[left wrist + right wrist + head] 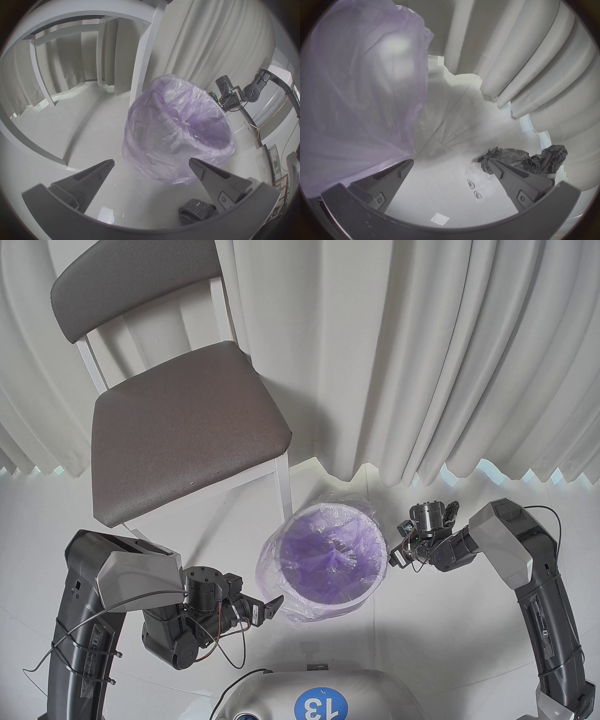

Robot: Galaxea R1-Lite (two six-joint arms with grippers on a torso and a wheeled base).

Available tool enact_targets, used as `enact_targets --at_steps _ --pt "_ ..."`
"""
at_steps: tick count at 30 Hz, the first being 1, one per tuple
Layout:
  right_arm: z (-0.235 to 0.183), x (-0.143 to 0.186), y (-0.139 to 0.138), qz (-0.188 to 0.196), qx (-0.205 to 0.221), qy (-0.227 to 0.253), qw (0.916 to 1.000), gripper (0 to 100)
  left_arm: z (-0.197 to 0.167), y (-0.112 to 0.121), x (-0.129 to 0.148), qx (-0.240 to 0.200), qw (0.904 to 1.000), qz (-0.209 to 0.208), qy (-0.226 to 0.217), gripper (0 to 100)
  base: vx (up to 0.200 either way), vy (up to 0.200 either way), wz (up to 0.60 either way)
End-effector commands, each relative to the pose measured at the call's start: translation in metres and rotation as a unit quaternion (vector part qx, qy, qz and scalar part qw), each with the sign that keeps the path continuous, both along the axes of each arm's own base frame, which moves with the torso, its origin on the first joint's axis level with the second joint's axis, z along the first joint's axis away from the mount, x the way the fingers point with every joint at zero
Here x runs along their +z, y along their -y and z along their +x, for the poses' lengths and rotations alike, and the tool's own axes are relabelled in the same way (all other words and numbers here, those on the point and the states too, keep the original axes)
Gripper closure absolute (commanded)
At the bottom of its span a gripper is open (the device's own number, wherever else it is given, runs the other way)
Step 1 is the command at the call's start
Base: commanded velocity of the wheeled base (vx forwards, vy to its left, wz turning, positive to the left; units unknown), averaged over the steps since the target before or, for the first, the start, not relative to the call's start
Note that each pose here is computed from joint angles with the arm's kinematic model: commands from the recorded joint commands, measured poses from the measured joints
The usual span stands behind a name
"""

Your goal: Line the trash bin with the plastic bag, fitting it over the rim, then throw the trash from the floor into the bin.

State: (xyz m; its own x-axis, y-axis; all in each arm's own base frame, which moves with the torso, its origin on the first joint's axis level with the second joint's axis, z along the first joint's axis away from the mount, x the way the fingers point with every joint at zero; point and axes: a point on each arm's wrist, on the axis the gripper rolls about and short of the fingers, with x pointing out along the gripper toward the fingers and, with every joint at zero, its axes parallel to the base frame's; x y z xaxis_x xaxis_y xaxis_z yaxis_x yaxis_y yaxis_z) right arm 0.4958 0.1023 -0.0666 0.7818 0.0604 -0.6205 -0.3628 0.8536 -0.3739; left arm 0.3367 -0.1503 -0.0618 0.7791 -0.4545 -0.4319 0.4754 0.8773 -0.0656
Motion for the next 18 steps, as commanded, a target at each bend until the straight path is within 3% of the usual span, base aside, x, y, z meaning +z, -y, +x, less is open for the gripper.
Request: enact_targets --at_steps 1,12,18 --pt "-0.016 0.035 0.005 -0.005 0.004 0.004 1.0 0 0.004 -0.006 -0.007 0.006 1.0 0.003 -0.006 0 0.0 0.0 0.0" --pt "-0.064 0.107 0.017 -0.001 0.004 0.025 0.9997 0 0.012 -0.003 -0.016 0.009 1.0 0.004 -0.003 0 0.0 0.0 0.0" --pt "-0.093 0.143 0.022 0.007 0.002 0.061 0.9981 0 0.024 0.001 -0.019 0.0 0.9988 0.042 -0.023 0 0.0 0.0 0.0"
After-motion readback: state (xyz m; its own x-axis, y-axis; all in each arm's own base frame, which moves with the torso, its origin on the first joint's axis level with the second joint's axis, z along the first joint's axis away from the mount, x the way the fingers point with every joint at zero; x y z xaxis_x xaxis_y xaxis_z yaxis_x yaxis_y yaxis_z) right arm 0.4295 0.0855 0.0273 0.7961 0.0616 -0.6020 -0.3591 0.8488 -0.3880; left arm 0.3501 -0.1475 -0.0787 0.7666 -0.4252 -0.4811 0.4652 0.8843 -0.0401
